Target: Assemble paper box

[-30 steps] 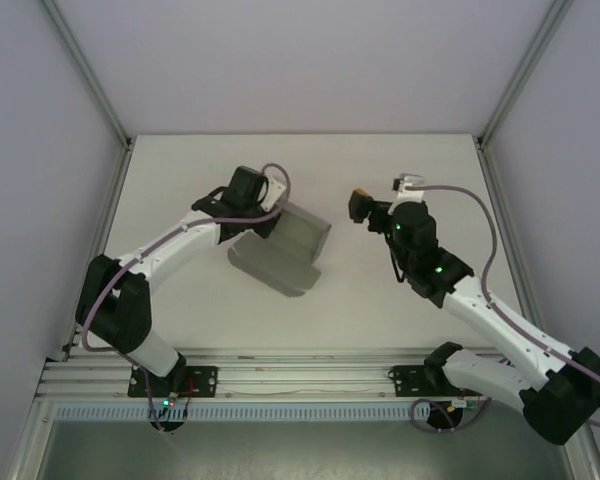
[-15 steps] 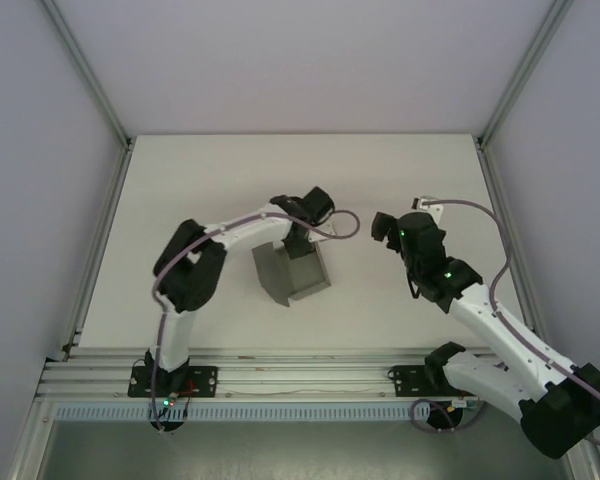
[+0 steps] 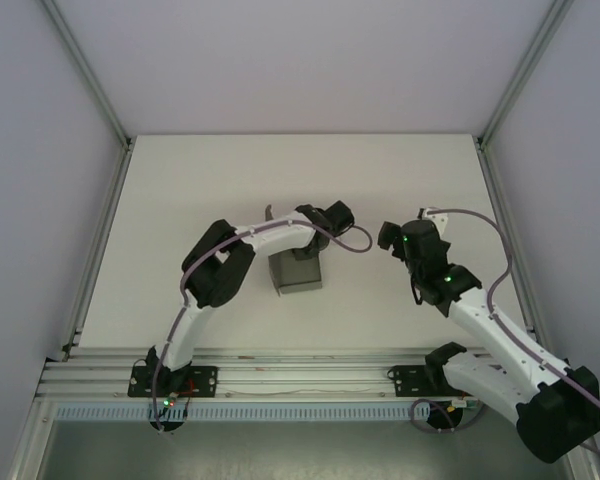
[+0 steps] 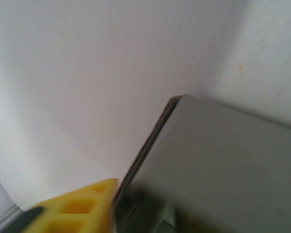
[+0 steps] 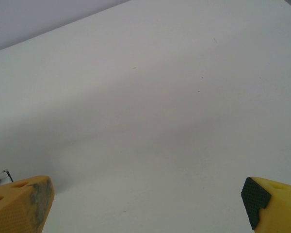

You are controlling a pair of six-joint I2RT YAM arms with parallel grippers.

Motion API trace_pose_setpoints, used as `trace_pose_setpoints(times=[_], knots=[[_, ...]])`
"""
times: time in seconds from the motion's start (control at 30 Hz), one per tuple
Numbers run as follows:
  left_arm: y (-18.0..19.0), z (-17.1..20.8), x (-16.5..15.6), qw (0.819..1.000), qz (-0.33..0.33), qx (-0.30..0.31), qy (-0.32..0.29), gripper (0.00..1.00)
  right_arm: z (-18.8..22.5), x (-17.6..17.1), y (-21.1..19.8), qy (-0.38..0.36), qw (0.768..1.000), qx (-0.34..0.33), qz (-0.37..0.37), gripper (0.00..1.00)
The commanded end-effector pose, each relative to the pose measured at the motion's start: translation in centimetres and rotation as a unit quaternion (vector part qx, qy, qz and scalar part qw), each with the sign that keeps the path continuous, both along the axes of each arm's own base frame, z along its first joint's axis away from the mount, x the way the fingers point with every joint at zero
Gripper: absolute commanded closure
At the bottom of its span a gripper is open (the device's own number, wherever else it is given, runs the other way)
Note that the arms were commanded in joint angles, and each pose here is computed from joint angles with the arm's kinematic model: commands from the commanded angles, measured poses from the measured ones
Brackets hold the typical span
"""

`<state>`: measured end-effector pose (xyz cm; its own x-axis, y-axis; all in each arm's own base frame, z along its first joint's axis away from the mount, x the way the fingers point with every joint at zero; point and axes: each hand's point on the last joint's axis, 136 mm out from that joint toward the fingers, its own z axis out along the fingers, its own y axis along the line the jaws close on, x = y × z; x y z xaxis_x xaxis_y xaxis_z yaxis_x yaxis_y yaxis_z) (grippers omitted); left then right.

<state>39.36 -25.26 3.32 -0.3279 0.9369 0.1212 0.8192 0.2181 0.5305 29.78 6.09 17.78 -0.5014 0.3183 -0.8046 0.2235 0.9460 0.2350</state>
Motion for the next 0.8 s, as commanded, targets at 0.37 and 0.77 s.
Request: trace_pose_setpoints(times=[0.37,0.77], knots=[[-2.8,11.8,0.0,0.981,-0.027,-0.179,-0.07,0.0,0.9,-0.2,0.9,0.0,0.999,0.02,0.031,0.0],[10.2,24.6,2.5,0.726,0.348,-0.54,-0.246,0.0,-2.3,2.9,14.5,0.046,0.887,-0.079,0.453,0.0]])
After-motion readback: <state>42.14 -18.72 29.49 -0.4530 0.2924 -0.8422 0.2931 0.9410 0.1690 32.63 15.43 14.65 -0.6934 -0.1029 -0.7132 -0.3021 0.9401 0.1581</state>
